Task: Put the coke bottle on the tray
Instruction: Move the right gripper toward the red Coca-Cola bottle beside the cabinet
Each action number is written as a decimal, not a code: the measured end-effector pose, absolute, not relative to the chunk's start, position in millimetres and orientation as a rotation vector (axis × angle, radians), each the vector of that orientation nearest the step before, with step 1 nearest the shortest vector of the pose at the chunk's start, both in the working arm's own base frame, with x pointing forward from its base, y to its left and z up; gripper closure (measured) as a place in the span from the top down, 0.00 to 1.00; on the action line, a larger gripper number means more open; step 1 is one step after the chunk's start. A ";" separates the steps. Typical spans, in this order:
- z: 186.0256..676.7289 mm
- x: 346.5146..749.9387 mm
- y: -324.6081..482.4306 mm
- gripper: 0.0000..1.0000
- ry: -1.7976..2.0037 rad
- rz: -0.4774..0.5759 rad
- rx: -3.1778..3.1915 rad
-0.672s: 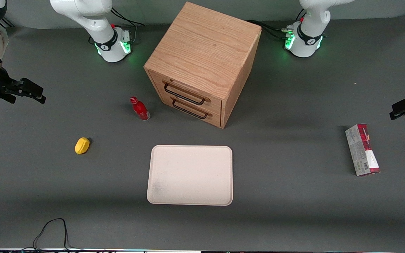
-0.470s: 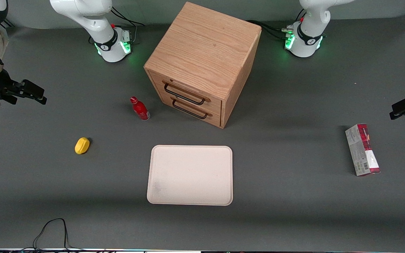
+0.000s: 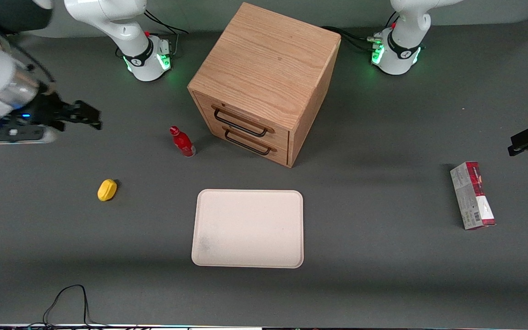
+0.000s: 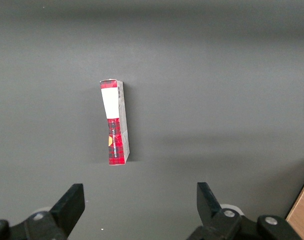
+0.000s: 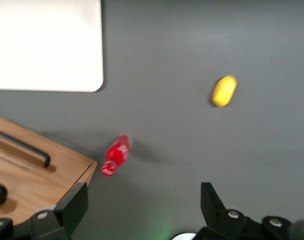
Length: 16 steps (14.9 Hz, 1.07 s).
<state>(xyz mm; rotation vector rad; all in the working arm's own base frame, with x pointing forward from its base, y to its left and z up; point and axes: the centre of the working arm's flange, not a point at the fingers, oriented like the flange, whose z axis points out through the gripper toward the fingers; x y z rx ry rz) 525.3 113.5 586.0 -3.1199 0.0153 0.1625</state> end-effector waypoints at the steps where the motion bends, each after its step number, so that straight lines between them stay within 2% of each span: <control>1: 575.3 520.4 132.3 1.00 0.006 0.172 -3.123; 5: 524.4 483.5 186.1 1.00 0.005 0.112 -3.128; 10: 439.4 428.4 202.2 1.00 0.004 0.036 -3.124; 16: 375.7 402.5 196.9 1.00 0.004 0.024 -3.126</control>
